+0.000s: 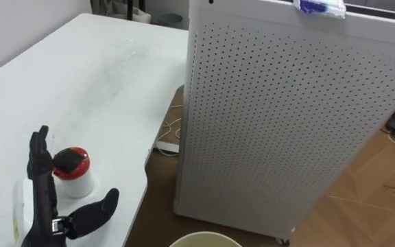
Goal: Pick garbage
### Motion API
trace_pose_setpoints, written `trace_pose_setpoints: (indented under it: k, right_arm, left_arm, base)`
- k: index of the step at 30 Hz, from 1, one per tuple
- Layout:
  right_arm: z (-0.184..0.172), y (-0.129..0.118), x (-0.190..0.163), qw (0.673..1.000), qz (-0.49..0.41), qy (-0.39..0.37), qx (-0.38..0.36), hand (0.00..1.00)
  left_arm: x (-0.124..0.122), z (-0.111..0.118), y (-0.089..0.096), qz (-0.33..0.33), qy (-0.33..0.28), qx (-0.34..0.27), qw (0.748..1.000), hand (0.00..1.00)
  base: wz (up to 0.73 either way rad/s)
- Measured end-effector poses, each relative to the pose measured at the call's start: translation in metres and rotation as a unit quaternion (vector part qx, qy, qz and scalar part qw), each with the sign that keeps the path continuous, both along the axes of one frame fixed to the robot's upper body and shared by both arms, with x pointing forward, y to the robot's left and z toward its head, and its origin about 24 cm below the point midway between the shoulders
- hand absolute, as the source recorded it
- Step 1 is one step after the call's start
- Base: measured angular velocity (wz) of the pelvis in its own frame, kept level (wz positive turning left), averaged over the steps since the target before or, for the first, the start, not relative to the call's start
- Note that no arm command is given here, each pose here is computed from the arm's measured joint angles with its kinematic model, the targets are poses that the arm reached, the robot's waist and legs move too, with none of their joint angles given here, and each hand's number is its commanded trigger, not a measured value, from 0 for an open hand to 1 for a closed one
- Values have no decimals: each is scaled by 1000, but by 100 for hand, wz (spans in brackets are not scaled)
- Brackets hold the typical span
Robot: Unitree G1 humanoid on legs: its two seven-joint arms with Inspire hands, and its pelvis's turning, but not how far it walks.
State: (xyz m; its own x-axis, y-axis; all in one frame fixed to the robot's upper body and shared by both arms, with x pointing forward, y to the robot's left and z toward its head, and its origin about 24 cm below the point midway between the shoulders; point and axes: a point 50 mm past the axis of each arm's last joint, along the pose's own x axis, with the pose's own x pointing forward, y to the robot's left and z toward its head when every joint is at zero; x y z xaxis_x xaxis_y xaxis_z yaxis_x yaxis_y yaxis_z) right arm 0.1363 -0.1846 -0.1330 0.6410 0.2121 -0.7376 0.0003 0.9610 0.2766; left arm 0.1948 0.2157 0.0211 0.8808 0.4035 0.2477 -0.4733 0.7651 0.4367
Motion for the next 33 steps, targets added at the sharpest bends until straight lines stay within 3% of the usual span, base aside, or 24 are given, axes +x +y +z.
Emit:
trace_pose_setpoints:
  k: [14,22,33]
  right_arm:
    - [-2,1,-7,1000,10,8,-7,100]
    - [-3,2,-8,1000,14,10,-7,100]
    - [-7,4,-17,999,18,35,-4,100]
  left_arm:
    - [-2,-13,3,11,29,-21,999,0]
    - [-2,-20,8,38,40,-84,995,0]
    - [6,-19,10,55,32,-108,992,0]
  base:
    - [0]
    - [0]
    - [0]
